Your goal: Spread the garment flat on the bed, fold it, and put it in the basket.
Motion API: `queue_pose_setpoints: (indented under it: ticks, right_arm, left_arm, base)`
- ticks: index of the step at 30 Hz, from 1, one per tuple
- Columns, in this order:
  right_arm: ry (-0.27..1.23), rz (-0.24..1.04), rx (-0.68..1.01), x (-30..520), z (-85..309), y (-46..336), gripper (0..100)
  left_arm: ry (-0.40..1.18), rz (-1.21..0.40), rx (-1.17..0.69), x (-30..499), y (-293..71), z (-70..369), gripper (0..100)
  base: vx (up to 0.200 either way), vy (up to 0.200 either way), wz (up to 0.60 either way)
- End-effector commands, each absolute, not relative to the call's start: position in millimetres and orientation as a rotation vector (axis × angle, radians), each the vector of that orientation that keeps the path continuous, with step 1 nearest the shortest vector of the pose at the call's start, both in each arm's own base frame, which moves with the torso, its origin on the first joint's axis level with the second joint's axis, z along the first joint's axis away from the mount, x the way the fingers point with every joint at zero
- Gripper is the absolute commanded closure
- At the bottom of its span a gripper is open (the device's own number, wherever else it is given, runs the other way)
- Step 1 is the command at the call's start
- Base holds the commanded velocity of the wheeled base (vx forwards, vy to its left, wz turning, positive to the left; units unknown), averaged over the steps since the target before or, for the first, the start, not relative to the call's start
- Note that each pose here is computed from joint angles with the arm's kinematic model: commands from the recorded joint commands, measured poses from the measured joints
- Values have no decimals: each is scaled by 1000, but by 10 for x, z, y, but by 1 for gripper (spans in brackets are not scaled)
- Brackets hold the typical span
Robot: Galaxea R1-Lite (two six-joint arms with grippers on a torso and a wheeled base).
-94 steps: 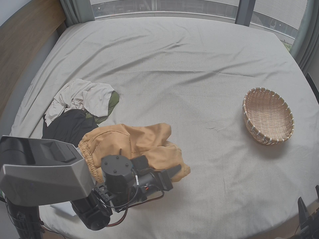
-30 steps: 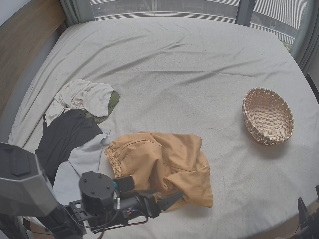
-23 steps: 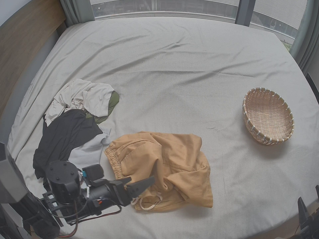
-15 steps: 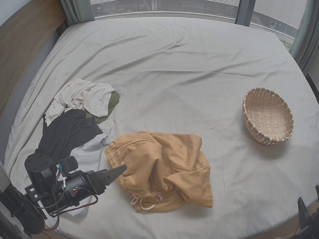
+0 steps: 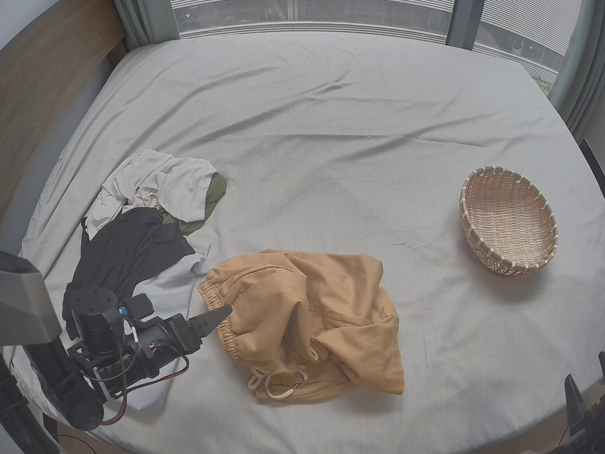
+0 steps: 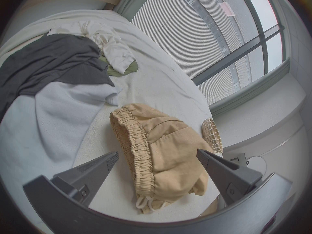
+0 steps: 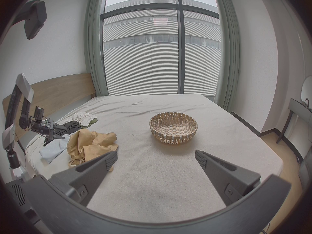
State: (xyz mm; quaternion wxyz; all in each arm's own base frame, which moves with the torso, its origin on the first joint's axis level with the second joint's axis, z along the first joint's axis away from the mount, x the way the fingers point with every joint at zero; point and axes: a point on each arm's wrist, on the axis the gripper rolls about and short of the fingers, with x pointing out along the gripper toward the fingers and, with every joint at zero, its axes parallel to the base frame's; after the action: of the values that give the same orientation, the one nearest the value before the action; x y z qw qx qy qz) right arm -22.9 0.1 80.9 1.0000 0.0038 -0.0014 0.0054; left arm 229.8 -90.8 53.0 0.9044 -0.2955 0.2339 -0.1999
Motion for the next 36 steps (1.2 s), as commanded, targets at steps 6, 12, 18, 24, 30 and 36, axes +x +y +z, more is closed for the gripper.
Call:
queue_pose_setpoints:
  ticks: [6,12,18,24,30,36]
  right_arm:
    - [2,12,8,-226,757,1,0]
    - [2,12,8,-226,757,1,0]
    - [0,12,8,-226,759,1,0]
    - [2,14,8,-226,757,0,0]
    - [2,12,8,-226,757,1,0]
    - [2,12,8,-226,757,0,0]
  left_arm:
    - [501,-411,-641,2579,-1047,320,0]
    - [462,-430,-649,2674,-1094,365,0]
    - [394,-456,-684,2794,-1155,491,0]
    - [350,-511,-728,2767,-1260,674,0]
    - [347,-555,-760,2674,-1349,775,0]
    - [366,-551,-755,2693,-1379,711,0]
  base:
    - [0,0,0]
    - [0,0,0]
    - [0,0,0]
    - [0,0,0]
    - [0,0,0]
    - [0,0,0]
